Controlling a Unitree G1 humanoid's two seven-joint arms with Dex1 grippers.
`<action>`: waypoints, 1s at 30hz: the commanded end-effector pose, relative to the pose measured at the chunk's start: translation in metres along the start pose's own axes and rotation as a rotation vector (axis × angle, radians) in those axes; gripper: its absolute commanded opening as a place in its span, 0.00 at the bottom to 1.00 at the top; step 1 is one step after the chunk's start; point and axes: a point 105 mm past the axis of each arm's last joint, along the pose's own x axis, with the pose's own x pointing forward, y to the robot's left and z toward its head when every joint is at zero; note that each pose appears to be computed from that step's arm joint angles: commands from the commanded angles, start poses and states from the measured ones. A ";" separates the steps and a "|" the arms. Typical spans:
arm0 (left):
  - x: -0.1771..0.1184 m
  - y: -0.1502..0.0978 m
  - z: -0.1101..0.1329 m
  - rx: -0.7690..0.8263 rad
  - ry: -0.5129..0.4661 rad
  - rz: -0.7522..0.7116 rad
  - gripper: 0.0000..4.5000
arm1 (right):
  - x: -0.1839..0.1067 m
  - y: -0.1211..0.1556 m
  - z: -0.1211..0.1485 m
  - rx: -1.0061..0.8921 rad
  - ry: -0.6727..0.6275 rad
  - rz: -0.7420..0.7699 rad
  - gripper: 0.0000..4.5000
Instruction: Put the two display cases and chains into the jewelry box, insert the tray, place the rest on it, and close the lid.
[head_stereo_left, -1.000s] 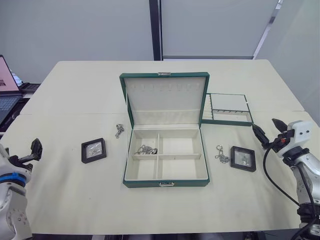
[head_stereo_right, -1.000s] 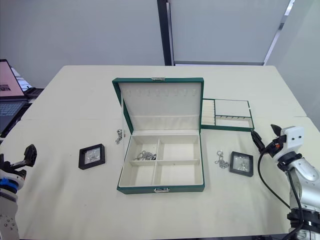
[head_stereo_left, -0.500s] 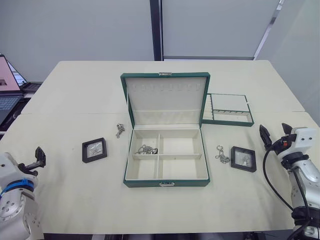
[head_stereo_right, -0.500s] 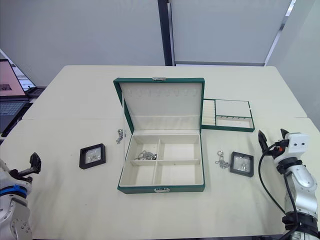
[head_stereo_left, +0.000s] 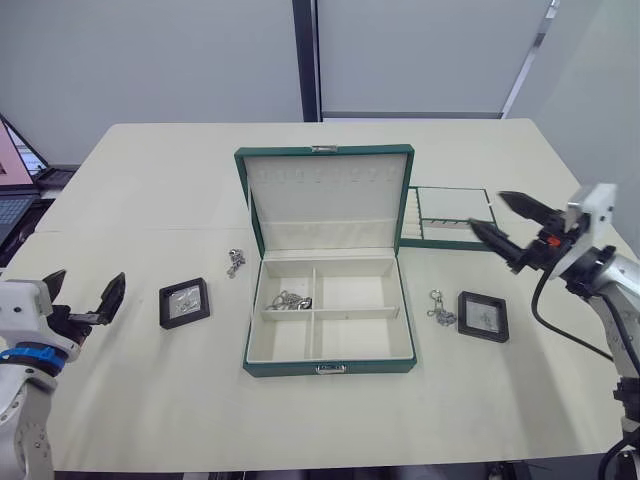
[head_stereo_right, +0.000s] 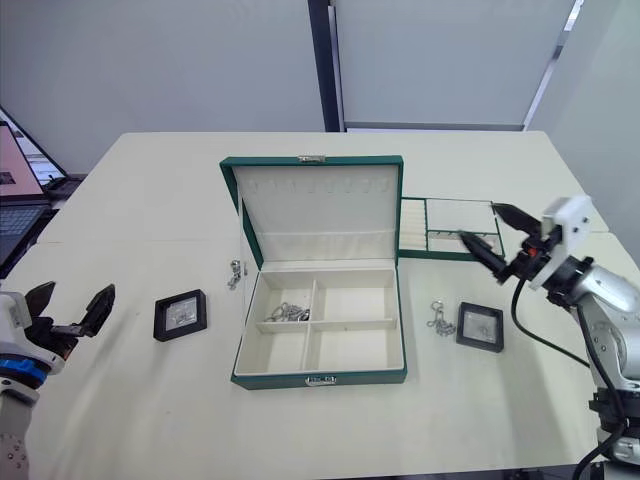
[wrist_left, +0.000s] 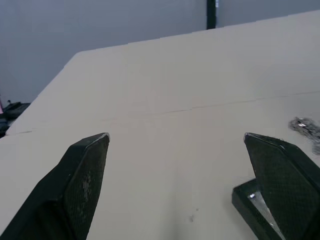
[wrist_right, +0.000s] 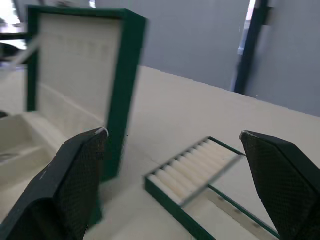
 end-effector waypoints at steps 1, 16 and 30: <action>0.000 -0.018 0.005 0.051 0.030 -0.235 0.99 | 0.020 0.040 0.029 -0.046 -0.009 0.278 1.00; 0.016 -0.045 -0.014 0.262 0.161 -0.769 0.99 | 0.096 0.099 0.044 -0.087 0.012 0.701 1.00; 0.015 -0.043 -0.028 0.358 0.235 -0.792 0.73 | 0.101 0.110 0.039 -0.100 0.025 0.720 1.00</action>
